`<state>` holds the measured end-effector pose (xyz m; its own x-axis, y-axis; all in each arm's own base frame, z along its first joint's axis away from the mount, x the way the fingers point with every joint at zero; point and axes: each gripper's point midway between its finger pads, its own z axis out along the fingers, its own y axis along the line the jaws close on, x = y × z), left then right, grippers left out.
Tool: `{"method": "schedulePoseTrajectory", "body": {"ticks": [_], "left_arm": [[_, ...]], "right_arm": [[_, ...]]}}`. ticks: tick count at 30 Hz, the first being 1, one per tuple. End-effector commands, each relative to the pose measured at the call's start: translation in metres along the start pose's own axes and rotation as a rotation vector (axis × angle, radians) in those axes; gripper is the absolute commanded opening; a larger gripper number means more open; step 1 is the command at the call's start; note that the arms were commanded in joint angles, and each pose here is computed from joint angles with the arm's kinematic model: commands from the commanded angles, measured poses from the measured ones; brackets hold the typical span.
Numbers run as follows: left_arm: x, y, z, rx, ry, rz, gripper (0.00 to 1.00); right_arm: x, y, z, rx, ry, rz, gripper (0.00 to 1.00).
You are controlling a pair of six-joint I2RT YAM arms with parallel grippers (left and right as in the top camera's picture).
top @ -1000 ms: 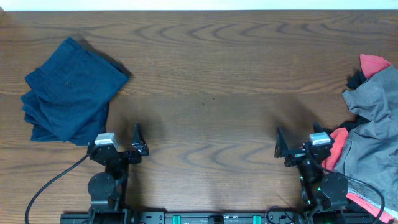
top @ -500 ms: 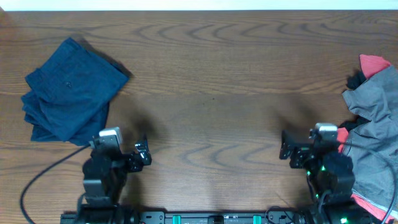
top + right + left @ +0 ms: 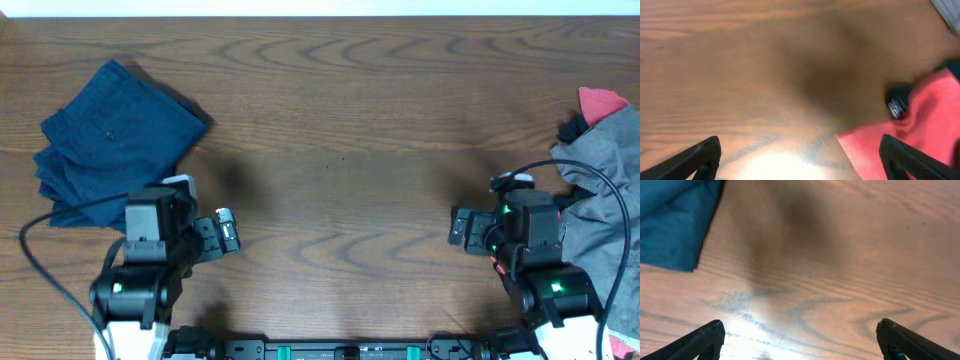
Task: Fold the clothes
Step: 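Reach the right gripper into the right clothes pile and grasp grey shorts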
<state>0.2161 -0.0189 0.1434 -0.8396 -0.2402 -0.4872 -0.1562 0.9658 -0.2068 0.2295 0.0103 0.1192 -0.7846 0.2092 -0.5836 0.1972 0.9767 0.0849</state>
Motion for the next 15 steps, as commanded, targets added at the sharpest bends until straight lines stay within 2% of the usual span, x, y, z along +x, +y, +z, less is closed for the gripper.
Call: {"method": "schedulePoseTrajectory", "body": {"ticks": [1,4,15], "left_arm": [[-0.002,0.0,0.002,-0.003,0.024,-0.015,0.98],[0.0,0.001,0.008,-0.011,0.053,-0.019,0.98],[0.004,0.002,0.016,-0.022,0.096,-0.023,0.98]], "right_arm": [[0.004,-0.066,-0.01,0.359,-0.048,0.319,0.99],[0.02,-0.091,-0.015,0.497,-0.019,0.412,0.99],[0.067,-0.124,-0.003,0.675,0.177,0.479,0.99]]}}
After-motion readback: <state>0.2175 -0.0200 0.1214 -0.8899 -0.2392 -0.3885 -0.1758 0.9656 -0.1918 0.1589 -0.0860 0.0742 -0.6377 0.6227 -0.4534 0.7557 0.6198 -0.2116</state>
